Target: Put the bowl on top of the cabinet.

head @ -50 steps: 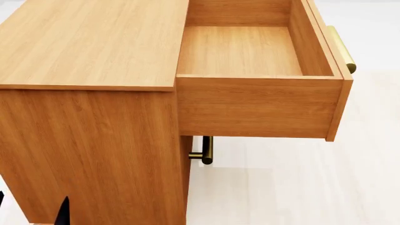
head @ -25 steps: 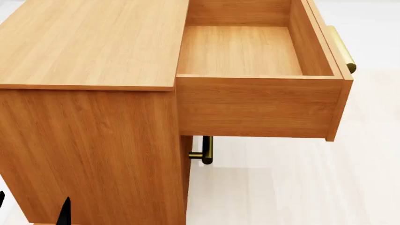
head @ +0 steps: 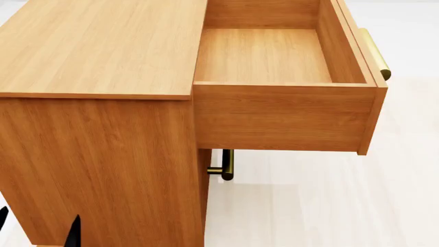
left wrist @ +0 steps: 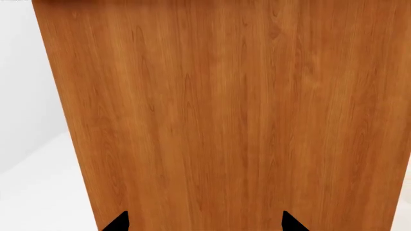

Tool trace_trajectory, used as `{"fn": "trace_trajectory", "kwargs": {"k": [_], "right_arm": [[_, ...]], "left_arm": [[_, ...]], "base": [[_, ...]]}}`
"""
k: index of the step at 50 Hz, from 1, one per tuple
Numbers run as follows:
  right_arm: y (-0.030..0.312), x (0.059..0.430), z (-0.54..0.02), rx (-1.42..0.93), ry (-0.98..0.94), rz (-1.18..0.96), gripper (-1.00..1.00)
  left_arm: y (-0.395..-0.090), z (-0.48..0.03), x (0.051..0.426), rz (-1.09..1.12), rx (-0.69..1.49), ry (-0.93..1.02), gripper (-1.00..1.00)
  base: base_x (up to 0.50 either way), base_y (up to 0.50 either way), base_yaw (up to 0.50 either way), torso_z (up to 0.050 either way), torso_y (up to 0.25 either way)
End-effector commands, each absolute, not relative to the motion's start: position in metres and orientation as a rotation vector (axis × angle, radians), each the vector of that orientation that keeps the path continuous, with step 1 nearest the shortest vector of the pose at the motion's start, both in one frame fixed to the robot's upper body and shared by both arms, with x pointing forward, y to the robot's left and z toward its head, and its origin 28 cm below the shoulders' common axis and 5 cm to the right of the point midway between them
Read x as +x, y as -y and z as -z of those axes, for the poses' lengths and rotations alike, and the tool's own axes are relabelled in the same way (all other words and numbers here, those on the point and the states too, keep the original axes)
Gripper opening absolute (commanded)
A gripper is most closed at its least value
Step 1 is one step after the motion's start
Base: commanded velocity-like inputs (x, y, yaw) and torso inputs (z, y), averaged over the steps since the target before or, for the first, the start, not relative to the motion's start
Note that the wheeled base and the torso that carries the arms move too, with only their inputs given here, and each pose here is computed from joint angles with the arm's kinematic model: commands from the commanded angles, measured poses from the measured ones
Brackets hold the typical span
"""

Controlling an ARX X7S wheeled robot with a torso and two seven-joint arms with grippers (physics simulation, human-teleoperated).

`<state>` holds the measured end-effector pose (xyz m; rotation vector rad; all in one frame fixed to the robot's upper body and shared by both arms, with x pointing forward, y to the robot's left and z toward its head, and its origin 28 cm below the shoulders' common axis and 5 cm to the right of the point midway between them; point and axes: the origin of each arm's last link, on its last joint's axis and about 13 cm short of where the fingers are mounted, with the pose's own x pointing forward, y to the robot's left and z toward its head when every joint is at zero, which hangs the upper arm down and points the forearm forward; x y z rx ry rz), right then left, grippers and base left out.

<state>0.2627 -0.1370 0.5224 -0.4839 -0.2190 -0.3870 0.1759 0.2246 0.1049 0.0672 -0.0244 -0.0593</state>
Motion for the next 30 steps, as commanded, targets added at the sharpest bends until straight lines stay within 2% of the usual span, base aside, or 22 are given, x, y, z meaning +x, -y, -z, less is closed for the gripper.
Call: {"fn": "trace_trajectory", "kwargs": {"k": [1,14,30], "right_arm": [[0.094,0.272,-0.557,-0.546,0.294,0.288,-1.0],[0.059,0.269,-0.582,-0.549,0.376,0.139,-1.0],[0.024,0.274,-0.567,-0.593,0.421,0.0,-1.0]], "left_arm": [[-0.225,-0.107,0.175,0.058,0.08,0.03,1.0],[-0.226,-0.104,0.178,0.07,0.077,0.024,1.0],[-0.229,-0.098,0.178,0.072,0.069,0.016,1.0]], "base": [[0.0,0.0,0.0,0.0,0.0],[0.0,0.0,0.0,0.0,0.001],[0.0,0.0,0.0,0.0,0.001]]}}
